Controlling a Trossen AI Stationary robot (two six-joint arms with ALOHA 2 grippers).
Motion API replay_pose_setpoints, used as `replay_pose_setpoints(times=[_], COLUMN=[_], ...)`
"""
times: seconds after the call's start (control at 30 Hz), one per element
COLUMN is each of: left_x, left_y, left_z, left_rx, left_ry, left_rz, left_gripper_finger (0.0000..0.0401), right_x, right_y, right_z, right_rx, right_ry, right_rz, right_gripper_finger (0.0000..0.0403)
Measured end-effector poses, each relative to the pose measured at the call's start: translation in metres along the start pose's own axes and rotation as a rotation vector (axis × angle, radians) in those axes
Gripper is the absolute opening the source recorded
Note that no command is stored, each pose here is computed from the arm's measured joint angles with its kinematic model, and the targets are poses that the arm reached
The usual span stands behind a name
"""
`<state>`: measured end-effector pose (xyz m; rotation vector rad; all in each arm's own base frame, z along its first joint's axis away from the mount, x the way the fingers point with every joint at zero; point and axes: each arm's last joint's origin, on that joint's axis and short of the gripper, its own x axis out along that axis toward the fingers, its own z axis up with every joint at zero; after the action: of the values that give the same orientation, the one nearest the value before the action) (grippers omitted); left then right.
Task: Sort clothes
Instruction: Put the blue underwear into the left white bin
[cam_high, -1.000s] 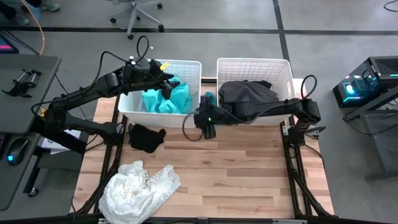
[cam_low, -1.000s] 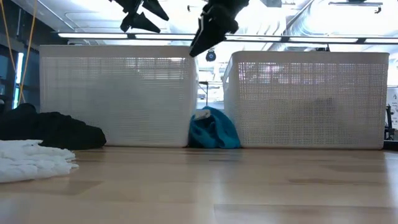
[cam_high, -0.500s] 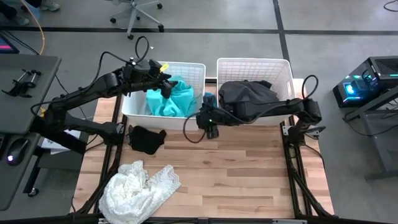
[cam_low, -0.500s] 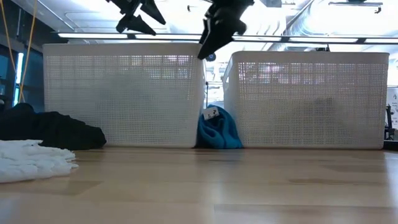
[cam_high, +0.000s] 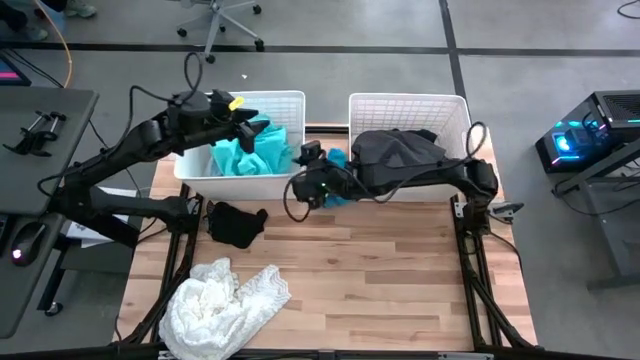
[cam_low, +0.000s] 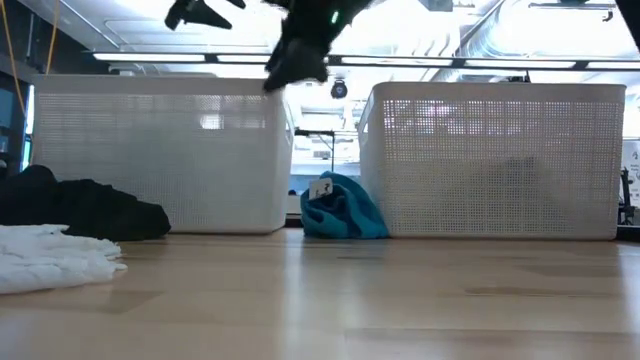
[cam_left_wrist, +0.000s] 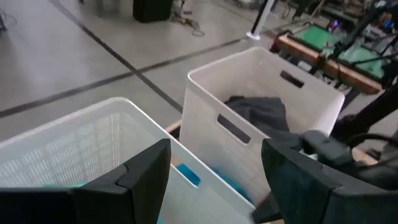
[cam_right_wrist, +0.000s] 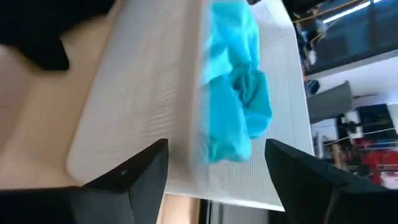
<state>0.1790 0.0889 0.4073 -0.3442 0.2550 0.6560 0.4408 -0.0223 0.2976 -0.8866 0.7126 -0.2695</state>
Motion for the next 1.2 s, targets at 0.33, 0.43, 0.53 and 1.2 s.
replay_pose_setpoints(times=[0.33,0.43,0.53,1.2], left_x=[-0.013,-0.012,-0.012,-0.012], left_y=[0.003,0.003,0.003,0.003], left_z=[0.003,0.003,0.002,0.003], left_rx=[-0.006,0.001,0.002,-0.034], left_ry=[-0.040,-0.038,-0.038,-0.039], left_rz=[0.028,0.029,0.029,0.028], left_gripper_finger=[0.0239,0.0239,0.0239,0.0239], right_x=[-0.053,-0.053,-0.034,0.066], right_y=[-0.029,-0.020,0.000,0.109], right_z=[0.008,-0.009,-0.030,-0.086], right_rx=[0.296,0.369,0.366,0.212], right_ry=[0.056,0.159,0.258,0.610], right_rz=[0.458,0.653,0.672,0.418], right_gripper_finger=[0.0252,0.0252,0.0252,0.0226])
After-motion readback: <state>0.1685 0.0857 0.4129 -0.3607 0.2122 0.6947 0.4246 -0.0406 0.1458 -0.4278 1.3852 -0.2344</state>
